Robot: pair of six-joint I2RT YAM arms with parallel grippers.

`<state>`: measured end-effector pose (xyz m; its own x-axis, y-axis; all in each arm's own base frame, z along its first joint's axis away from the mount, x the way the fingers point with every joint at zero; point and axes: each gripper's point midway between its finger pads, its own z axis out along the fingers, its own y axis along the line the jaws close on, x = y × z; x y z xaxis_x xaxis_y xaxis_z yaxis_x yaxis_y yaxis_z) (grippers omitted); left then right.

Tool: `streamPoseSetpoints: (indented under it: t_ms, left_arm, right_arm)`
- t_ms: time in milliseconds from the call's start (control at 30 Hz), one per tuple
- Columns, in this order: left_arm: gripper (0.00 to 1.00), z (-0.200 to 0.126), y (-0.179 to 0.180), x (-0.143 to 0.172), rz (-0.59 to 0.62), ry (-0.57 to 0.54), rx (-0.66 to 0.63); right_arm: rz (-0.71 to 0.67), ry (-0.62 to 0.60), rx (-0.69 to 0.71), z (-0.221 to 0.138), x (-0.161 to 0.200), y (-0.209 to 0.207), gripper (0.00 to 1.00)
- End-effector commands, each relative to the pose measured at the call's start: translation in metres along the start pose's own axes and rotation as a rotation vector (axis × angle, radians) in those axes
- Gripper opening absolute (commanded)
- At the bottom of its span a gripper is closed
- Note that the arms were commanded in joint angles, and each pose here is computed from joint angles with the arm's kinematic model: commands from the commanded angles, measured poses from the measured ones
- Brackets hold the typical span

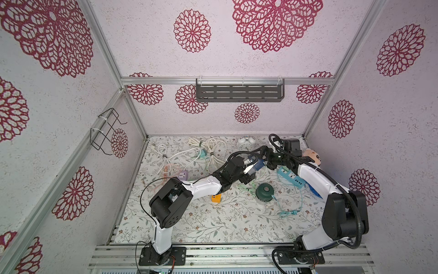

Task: Charge the cordless meat grinders
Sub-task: Pick up the cordless meat grinder at the center of the board.

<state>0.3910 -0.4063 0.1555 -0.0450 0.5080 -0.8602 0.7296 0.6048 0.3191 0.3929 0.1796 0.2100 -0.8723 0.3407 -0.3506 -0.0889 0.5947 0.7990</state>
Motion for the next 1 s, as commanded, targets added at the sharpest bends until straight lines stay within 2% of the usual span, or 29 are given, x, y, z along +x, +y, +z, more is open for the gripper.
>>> streamPoseSetpoints:
  t_ms: [0, 267, 467, 567, 833, 967]
  left_arm:
    - [0.91, -0.019, 0.017, -0.045, 0.000, -0.129, -0.053]
    - [0.92, -0.018, 0.015, -0.047, 0.028, -0.130, -0.062]
    - [0.93, -0.018, 0.010, -0.053, 0.035, -0.141, -0.057]
    - [0.93, -0.017, 0.008, -0.053, 0.036, -0.143, -0.055]
    - [0.85, -0.018, 0.006, -0.053, 0.020, -0.154, -0.047]
    - [0.86, -0.023, 0.007, -0.055, 0.003, -0.176, -0.056]
  right_arm:
    - [-0.056, 0.044, -0.010, -0.014, 0.019, 0.012, 0.99]
    - [-0.056, 0.060, -0.037, -0.019, 0.028, 0.017, 0.98]
    - [-0.036, 0.087, -0.053, -0.009, 0.029, 0.013, 0.95]
    - [-0.024, 0.098, -0.057, -0.004, 0.030, 0.009, 0.97]
    - [-0.011, 0.104, -0.040, 0.003, 0.031, -0.001, 0.99]
    - [0.007, 0.090, -0.041, 0.003, 0.027, -0.005, 0.99]
